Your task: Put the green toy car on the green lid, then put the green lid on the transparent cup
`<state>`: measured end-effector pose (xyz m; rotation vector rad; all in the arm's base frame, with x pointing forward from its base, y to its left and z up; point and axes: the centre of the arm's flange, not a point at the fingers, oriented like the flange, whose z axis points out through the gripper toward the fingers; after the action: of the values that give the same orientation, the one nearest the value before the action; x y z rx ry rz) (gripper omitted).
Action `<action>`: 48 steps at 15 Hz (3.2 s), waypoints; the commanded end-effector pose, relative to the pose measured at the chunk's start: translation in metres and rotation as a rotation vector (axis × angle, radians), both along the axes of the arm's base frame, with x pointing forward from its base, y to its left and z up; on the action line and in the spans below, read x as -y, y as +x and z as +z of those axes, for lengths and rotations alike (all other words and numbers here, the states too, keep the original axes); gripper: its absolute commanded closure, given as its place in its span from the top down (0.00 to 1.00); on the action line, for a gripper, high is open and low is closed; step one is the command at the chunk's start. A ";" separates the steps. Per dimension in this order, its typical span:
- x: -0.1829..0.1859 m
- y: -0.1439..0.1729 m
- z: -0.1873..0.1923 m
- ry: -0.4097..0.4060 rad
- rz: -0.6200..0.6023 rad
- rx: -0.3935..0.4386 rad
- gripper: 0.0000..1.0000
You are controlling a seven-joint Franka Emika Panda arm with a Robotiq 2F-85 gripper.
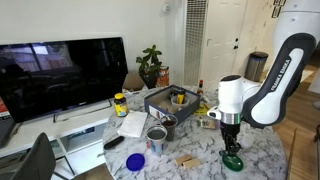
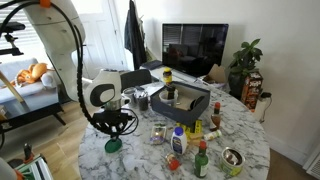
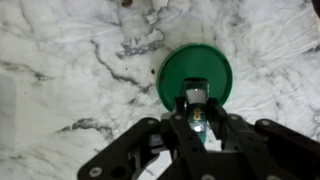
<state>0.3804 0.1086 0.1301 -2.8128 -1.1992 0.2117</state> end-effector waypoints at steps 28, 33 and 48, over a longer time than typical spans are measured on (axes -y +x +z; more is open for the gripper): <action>0.024 -0.003 -0.036 -0.028 -0.178 -0.054 0.91; 0.035 0.008 -0.038 -0.021 -0.203 -0.019 0.77; 0.045 0.005 -0.034 -0.003 -0.230 0.016 0.68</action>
<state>0.3923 0.0698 0.1000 -2.9172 -0.8972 0.2212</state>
